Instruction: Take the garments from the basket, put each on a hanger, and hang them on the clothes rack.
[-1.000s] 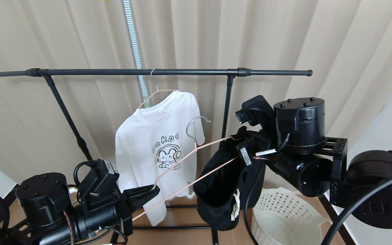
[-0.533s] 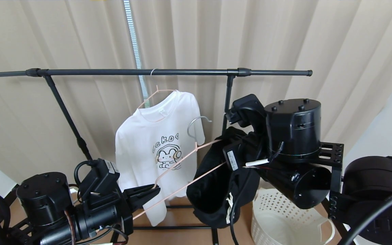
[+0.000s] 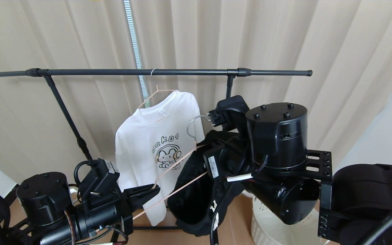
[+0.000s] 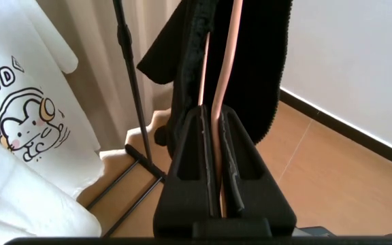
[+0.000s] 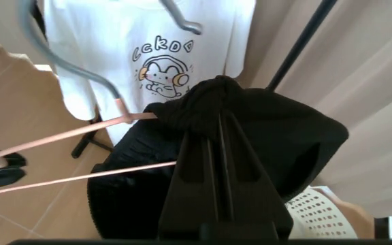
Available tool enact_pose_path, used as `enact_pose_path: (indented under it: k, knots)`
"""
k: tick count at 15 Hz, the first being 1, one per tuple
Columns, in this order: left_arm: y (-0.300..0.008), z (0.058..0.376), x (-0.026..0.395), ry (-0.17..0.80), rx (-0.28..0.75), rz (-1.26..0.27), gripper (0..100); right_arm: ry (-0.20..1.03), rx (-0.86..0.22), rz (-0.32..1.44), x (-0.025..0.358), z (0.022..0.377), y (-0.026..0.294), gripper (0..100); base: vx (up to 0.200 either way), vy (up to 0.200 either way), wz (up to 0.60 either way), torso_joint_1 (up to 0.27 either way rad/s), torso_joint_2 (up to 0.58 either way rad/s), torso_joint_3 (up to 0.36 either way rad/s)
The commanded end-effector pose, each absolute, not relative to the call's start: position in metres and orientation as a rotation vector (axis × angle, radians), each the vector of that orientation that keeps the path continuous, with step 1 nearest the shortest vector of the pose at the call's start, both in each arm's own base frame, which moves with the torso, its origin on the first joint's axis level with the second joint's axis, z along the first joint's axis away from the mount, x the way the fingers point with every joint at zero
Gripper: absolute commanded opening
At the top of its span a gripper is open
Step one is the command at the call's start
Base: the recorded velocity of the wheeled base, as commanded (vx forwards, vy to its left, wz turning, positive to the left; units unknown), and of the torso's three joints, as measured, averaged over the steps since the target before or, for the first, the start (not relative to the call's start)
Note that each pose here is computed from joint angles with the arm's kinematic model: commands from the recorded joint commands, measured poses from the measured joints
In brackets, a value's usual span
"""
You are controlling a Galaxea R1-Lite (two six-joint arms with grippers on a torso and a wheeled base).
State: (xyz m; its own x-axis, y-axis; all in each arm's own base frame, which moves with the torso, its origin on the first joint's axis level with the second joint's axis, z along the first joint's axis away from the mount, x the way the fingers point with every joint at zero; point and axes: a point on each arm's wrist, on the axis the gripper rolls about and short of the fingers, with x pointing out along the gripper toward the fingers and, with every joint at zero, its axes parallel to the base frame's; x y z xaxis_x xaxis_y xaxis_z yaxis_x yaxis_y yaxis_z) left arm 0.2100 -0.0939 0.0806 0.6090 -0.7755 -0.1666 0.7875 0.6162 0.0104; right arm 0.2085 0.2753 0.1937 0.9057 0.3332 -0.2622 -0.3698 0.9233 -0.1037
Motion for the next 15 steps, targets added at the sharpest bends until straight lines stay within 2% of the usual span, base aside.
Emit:
enact_pose_path:
  k: [1,14,15]
  knots:
    - [-0.094,0.081,0.21,0.15,0.086,-0.904,0,0.24,-0.139,0.387,0.202,0.195,0.281,0,0.0,0.0,0.0,0.0,0.0,0.0]
    - [-0.097,0.084,0.209,0.135,0.085,-0.917,0,0.201,-0.059,0.344,0.205,0.211,0.285,0,0.0,0.0,0.0,0.0,0.0,0.0]
    - [-0.097,0.085,0.209,0.128,0.086,-0.917,0,0.202,-0.06,0.343,0.205,0.21,0.285,100,0.0,0.0,0.0,0.0,0.0,0.0]
